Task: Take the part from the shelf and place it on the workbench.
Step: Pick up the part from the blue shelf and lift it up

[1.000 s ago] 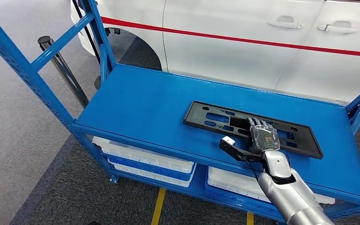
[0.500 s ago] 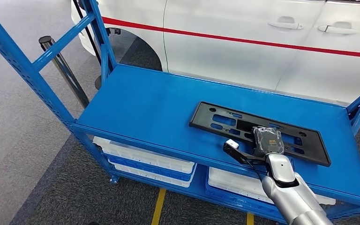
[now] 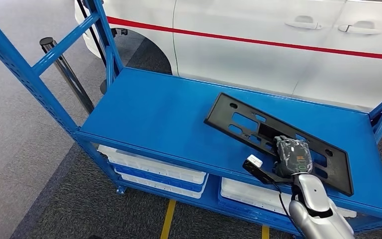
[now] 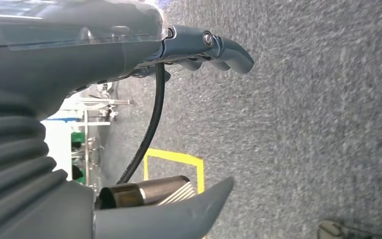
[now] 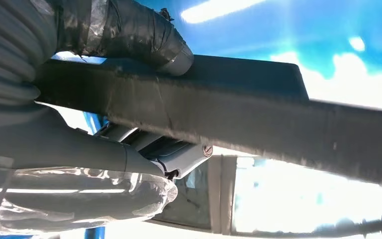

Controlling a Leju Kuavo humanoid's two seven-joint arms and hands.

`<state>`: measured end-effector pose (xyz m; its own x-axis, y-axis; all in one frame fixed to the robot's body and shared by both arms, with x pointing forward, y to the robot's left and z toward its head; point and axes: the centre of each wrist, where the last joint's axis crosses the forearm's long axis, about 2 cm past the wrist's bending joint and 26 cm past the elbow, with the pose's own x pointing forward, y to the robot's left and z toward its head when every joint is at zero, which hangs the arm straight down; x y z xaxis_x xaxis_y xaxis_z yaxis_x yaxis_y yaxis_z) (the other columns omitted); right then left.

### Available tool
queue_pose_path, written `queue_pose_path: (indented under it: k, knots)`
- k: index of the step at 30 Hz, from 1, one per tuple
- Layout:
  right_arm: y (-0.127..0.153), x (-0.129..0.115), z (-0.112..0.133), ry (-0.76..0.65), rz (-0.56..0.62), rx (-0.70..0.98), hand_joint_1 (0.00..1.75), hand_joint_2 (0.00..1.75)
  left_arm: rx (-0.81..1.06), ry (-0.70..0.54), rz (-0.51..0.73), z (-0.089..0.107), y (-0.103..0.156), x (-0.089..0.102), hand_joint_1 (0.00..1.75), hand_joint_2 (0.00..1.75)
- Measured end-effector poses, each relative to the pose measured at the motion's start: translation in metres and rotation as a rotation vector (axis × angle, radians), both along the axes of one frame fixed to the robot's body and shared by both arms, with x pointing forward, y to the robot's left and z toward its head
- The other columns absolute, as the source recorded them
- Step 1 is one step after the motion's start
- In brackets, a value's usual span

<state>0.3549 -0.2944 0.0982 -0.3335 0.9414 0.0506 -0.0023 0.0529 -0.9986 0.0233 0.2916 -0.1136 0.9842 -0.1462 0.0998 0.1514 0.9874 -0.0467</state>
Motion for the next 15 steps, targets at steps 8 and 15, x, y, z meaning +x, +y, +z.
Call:
queue_pose_path:
  k: [8, 15]
  knots:
    - [-0.033, -0.015, 0.090, -0.279, 0.118, 0.187, 1.75, 1.75, -0.006, 0.002, 0.013, 0.000, 0.000, -0.002, 0.00, 1.75]
    - [-0.071, -0.037, 0.154, -0.485, 0.181, 0.133, 1.75, 1.75, -0.006, -0.004, 0.016, 0.000, 0.000, -0.001, 0.00, 1.75]
